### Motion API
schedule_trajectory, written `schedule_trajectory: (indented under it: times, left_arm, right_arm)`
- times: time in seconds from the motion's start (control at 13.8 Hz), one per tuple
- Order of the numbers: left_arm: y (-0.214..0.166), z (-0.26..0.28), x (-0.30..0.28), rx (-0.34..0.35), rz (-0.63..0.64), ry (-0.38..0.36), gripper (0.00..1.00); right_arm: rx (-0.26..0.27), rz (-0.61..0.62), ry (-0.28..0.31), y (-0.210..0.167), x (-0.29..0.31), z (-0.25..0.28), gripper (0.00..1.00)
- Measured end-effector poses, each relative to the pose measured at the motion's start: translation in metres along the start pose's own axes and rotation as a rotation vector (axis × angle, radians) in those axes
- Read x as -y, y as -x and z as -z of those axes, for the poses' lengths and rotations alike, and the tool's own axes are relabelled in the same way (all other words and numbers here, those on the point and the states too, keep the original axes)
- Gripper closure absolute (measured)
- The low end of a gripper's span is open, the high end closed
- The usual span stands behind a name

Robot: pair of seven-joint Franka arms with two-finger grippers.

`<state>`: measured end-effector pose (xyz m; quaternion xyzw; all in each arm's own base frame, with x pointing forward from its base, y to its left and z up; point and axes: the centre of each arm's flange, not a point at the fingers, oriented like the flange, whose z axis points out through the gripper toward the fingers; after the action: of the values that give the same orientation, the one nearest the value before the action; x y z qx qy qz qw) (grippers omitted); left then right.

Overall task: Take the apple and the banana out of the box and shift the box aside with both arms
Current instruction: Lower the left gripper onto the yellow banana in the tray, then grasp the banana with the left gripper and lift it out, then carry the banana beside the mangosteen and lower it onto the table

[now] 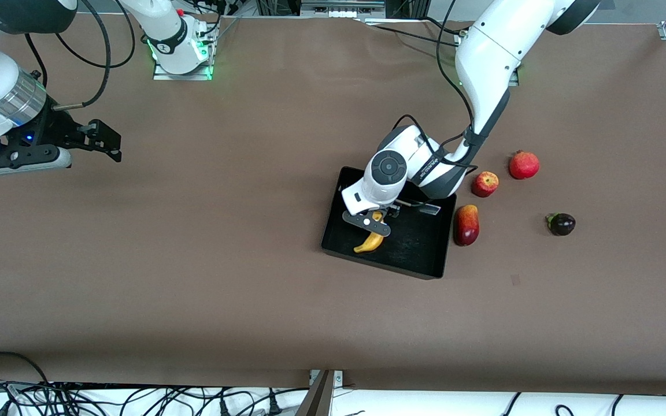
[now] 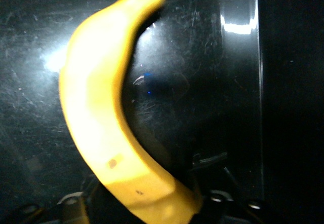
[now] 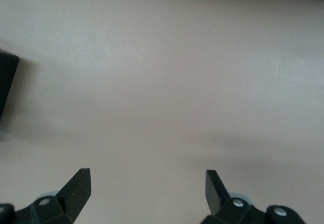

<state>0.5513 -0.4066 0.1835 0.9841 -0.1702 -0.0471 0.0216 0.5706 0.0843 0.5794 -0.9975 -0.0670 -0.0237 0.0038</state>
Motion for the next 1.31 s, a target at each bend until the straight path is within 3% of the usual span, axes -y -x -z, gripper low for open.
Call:
schedule_trajectory:
  times: [0.22,0.44,0.58,0.8,1.02,1.31]
  left_arm:
    - [-0.001,-0.003,0.002,0.002,0.016,0.000,0.62]
    - [-0.009,0.019,0.007,-0.018,0.057,-0.002,0.63]
    - [-0.013,0.064,0.018,-0.012,0.100,-0.016,0.63]
    - [-0.005,0.153,0.055,0.021,0.221,0.034,0.63]
    - [0.016,0.211,0.149,0.121,0.357,0.000,0.63]
    - [0.043,0.185,0.314,0.254,0.533,0.017,0.63]
  right_arm:
    - [0.000,0.000,0.000,0.000,0.000,0.000,0.00]
    - [0.001,0.000,0.000,0.000,0.000,0.000,0.00]
    - [0.002,0.000,0.000,0.000,0.000,0.000,0.00]
    - [0.002,0.000,0.000,0.000,0.000,0.000,0.00]
    - [0.003,-0.001,0.000,0.000,-0.001,0.000,0.00]
    - [0.003,-0.001,0.000,0.000,-0.001,0.000,0.00]
